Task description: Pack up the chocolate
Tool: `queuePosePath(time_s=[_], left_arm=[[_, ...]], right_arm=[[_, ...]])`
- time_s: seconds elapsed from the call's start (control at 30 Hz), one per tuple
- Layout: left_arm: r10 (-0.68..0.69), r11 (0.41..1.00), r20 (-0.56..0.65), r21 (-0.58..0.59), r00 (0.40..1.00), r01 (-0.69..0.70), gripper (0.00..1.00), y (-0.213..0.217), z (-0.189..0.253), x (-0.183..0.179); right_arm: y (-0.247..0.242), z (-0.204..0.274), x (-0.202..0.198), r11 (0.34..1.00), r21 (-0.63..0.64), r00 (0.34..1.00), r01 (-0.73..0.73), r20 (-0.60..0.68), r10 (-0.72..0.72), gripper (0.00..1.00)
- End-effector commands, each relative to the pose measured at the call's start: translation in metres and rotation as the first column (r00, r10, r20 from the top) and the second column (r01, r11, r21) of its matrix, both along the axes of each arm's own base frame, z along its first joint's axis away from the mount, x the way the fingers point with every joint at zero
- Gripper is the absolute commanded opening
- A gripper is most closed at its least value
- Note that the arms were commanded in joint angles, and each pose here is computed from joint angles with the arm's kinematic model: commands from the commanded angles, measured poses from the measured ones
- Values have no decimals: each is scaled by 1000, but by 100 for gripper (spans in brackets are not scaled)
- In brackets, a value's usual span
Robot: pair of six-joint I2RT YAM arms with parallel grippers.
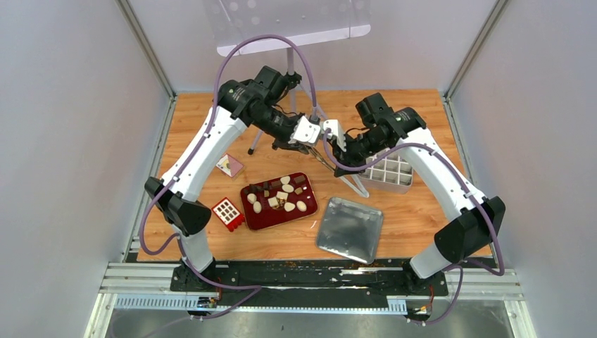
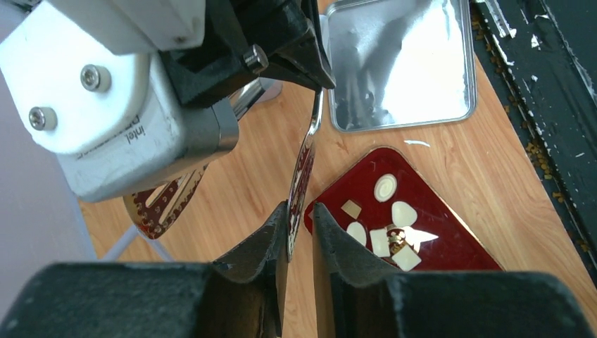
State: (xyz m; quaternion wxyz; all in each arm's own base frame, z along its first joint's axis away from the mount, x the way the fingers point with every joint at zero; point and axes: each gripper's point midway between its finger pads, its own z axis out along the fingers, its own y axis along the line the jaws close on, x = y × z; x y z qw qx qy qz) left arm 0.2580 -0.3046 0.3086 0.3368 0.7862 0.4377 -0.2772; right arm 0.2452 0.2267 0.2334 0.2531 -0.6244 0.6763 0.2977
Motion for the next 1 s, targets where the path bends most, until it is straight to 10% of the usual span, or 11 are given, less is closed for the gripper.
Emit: queuePosePath(time_s=[0.0,0.07,0.13,0.23,0.47,0.97], left_arm=[[-7,998,14,-56,1000,7,24,-3,22,-14],[-8,998,7,-55,1000,9,1,-2,22,-16],[0,998,-3,-55,1000,0,0,-1,21,-15],[42,994,-57,-98,997,-48,0,3,26,-11],[119,911,-316,-343,941,-231,0,-2,81,-8],[81,836,-373,-479,924,-267,0,-2,89,-6]], right_arm=[[12,24,11,997,72,997,-6,80,0,0],[12,24,10,997,77,997,-1,78,-5,0],[11,28,8,996,83,996,11,84,-18,1],[3,46,-3,993,115,994,11,109,-23,46],[-32,113,-5,913,373,957,164,164,-239,98],[-38,102,29,934,352,952,65,259,-164,98]])
